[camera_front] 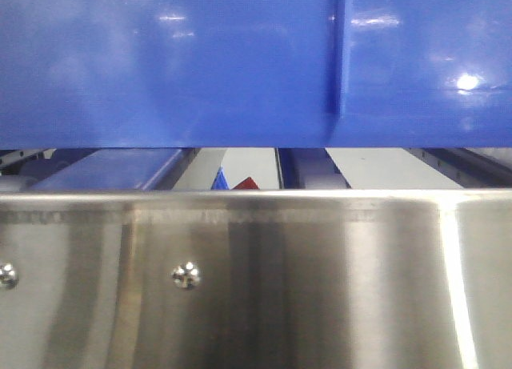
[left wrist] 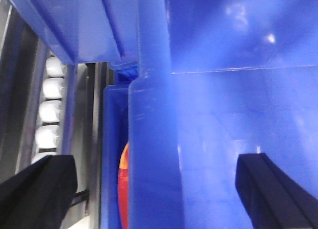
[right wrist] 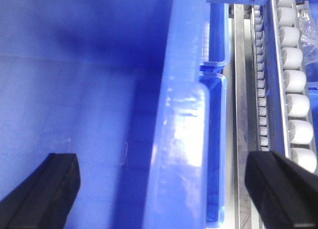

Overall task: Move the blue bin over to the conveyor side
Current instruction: 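Close both grippers on the blue bin's side walls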

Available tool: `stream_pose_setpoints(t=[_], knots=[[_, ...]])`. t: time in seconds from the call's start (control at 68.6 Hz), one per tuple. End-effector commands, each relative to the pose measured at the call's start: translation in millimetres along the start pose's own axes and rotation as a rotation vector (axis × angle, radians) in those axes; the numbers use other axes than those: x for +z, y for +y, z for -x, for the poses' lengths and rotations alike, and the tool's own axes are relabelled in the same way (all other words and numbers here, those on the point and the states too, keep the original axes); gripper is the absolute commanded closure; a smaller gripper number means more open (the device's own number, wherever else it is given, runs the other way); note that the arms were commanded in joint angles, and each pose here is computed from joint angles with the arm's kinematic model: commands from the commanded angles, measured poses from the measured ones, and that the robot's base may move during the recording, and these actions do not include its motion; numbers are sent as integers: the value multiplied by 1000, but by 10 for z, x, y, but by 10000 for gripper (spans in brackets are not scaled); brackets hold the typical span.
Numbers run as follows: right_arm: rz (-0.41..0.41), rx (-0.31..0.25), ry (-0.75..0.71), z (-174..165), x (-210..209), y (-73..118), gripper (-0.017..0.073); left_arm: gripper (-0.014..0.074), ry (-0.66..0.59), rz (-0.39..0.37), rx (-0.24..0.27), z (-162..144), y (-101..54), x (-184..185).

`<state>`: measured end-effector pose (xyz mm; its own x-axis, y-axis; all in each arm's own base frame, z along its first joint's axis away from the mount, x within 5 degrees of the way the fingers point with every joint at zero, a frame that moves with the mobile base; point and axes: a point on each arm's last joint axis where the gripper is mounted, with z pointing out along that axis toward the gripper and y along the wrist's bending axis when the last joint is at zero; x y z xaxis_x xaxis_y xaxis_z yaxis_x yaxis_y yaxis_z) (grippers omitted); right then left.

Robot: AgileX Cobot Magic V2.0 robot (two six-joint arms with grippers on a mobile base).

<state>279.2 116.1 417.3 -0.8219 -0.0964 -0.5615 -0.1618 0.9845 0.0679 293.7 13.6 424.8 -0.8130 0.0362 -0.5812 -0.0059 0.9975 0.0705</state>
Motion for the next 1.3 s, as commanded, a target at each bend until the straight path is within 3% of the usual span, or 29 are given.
stream_pose_setpoints(t=[0.0,0.554,0.641,0.729,0.831,0.86,0.918,1.108,1.283], knots=[[-10,-6,-19,30,-2,-9,0,45,4,7,1,-17,10,20],[-14,-7,-6,38,53,-2,7,62,20,6,2,-43,7,59],[-14,-7,-6,38,53,-2,98,135,20,6,2,-43,7,59],[-14,-7,-6,38,53,-2,272,309,20,6,2,-43,7,59],[-14,-7,-6,38,53,-2,582,623,21,12,4,-44,13,59],[-14,-7,-6,38,53,-2,679,632,21,12,4,-44,13,59],[-14,-7,-6,38,53,-2,634,578,21,14,5,-44,15,59],[-13,-6,-10,36,37,-4,636,609,19,21,7,-46,21,49],[-2,-2,-52,11,-139,-27,636,609,-28,23,-21,-82,26,-140]])
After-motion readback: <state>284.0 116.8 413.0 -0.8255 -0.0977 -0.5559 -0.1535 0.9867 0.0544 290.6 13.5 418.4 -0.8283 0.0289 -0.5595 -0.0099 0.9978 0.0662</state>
